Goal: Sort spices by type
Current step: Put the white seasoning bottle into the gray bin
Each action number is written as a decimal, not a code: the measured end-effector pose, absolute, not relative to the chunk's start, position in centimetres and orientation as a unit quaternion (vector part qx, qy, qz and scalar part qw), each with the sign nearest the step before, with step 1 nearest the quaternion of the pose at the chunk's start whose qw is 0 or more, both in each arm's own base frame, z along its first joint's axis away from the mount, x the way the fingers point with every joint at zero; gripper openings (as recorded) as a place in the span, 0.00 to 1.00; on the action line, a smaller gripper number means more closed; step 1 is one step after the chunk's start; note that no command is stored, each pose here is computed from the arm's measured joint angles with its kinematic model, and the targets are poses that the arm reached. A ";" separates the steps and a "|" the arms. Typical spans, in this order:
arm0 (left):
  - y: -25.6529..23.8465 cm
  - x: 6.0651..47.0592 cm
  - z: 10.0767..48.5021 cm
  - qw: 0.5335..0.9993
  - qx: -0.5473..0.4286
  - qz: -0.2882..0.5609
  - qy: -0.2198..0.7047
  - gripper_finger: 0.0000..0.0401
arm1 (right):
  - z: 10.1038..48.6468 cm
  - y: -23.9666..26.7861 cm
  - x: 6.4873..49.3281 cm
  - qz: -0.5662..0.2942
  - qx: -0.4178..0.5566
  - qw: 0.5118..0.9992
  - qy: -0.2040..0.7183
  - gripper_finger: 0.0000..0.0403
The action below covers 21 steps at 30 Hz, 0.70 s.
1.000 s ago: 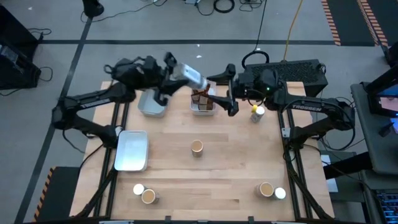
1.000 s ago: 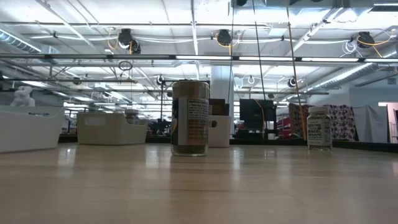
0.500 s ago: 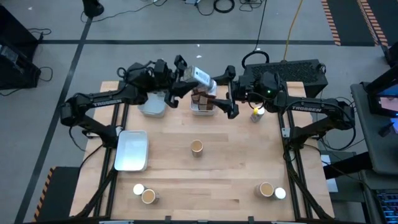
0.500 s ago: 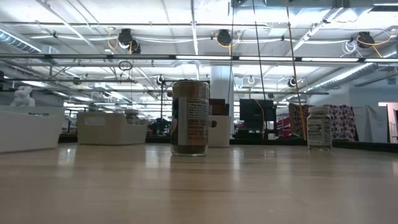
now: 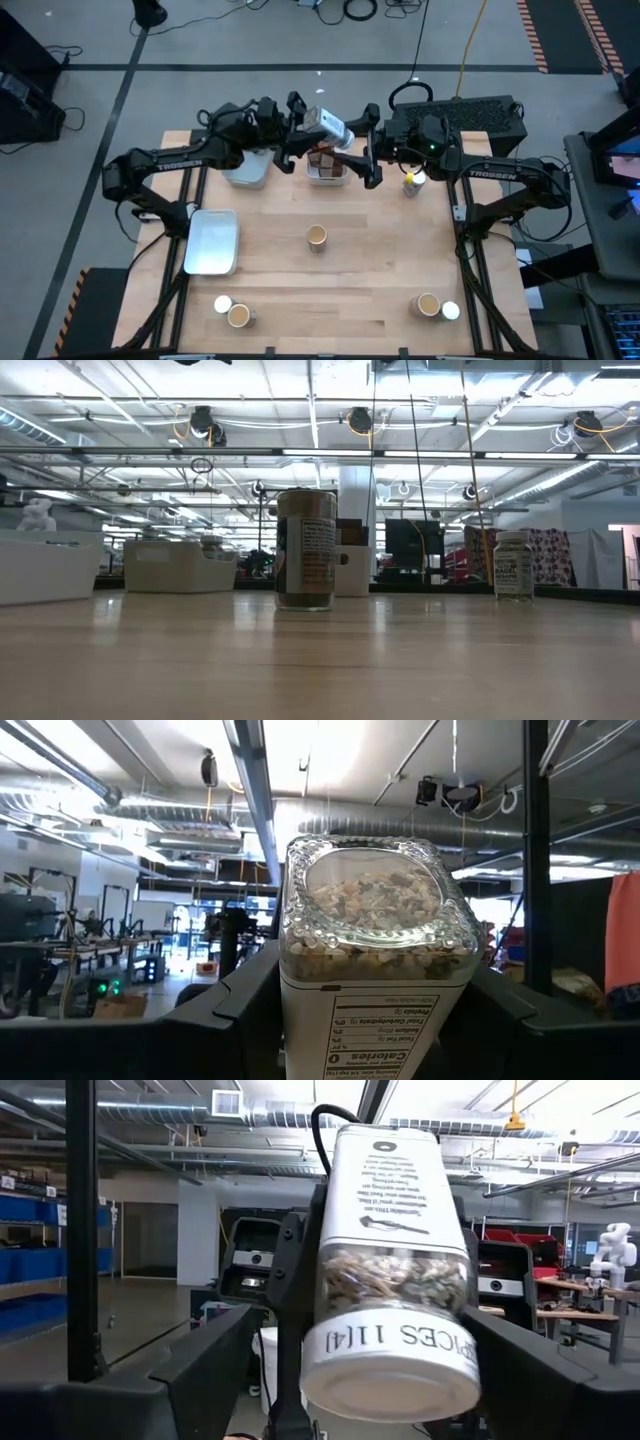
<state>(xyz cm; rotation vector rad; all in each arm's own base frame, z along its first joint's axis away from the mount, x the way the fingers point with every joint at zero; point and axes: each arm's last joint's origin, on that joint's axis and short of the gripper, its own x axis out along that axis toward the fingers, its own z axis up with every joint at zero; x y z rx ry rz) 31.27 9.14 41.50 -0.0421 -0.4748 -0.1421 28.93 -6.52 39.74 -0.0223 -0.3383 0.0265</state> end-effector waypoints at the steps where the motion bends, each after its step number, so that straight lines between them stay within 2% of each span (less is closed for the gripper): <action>1: 9.1 31.3 41.5 0.969 -0.021 -0.070 -0.235 0.52 | 39.7 -6.5 28.9 0.013 -0.011 0.986 -0.169 0.77; 13: 9.1 31.3 41.4 0.970 -0.020 -0.075 -0.230 0.52 | 39.7 -6.6 28.9 0.009 -0.010 0.986 -0.167 0.46; 21: 9.1 31.3 41.3 0.973 -0.030 -0.075 -0.218 0.52 | 39.5 -6.6 29.0 0.010 -0.002 0.988 -0.157 0.44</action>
